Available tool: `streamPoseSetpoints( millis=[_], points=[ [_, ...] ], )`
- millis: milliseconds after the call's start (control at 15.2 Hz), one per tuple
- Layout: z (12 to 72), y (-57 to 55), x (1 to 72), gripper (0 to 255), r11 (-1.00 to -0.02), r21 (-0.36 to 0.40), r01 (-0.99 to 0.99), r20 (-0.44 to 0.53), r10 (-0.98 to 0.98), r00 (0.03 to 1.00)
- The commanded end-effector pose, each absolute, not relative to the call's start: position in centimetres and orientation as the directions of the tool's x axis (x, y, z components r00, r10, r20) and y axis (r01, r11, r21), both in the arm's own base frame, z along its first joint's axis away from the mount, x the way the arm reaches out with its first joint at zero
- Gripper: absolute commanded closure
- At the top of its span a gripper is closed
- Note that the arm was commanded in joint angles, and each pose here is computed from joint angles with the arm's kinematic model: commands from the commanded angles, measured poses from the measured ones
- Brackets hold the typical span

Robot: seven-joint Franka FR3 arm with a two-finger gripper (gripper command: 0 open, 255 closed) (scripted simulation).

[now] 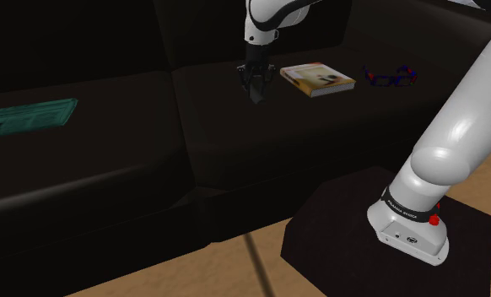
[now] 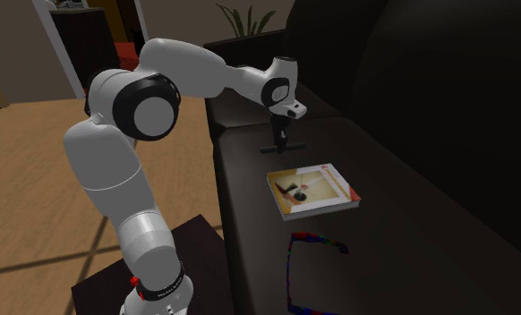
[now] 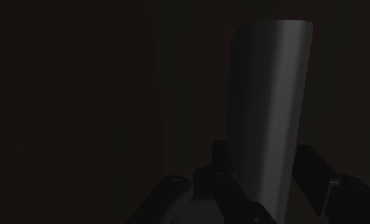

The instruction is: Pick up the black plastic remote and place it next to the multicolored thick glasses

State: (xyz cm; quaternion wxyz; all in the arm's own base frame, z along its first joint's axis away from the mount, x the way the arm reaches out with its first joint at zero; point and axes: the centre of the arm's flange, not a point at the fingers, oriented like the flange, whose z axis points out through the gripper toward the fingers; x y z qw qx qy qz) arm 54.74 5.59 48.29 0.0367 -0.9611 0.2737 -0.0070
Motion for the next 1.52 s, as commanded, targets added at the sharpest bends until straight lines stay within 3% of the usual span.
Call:
streamPoseSetpoints(
  millis=[0, 1452],
  points=[
    [48.7, 5.7, 54.7, 255, -0.848, -0.073, -0.525, -0.009, -0.526, 0.851],
    [59.8, 5.7, 54.7, 255, -0.848, -0.073, -0.525, -0.009, -0.526, 0.851]
  ],
)
